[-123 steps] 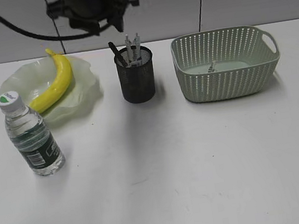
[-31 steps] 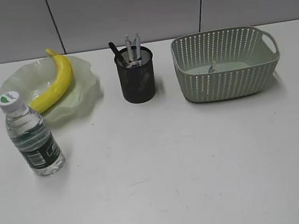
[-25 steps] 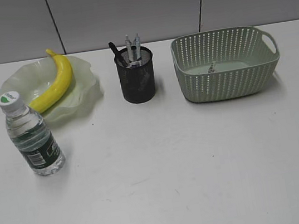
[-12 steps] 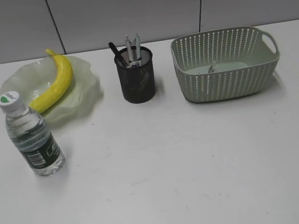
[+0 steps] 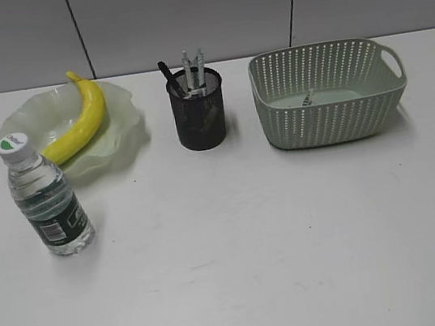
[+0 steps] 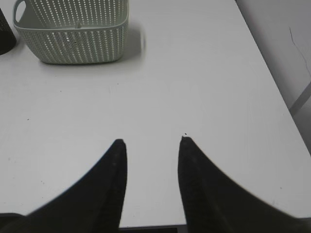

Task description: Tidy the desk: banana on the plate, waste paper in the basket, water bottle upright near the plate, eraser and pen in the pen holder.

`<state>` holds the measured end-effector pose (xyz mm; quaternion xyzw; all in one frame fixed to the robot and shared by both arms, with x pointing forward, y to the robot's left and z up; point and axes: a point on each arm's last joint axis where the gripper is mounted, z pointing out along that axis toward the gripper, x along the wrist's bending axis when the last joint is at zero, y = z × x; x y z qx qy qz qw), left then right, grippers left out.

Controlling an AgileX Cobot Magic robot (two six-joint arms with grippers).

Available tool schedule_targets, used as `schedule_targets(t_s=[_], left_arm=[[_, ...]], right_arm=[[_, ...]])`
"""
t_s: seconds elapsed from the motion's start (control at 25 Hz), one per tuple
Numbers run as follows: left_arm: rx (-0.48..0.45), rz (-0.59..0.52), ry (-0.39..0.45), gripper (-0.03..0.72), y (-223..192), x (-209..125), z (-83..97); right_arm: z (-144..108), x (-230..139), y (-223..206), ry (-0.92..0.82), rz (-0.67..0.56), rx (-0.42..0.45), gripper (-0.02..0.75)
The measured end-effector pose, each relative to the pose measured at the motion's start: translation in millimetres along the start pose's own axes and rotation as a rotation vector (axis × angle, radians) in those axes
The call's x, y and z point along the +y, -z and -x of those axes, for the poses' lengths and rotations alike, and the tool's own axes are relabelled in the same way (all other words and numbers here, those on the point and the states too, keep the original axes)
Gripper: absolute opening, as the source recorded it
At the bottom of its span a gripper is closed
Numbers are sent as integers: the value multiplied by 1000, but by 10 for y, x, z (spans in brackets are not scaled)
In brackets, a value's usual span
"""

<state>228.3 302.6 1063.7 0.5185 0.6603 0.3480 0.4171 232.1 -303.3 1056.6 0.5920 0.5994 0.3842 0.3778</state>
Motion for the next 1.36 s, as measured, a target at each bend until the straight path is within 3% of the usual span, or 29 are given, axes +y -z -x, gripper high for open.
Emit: schedule_targets(t_s=[0.16,0.48,1.36], left_arm=[[1,0,-13,241,0,0,-1],[-59,-6,-204,241,1,-12,53],[-55,-5,-229,240,1,-11,49]], right_arm=[[0,0,0,0,0,0,297],[0,0,0,0,0,0,297],[0,0,0,0,0,0,297]])
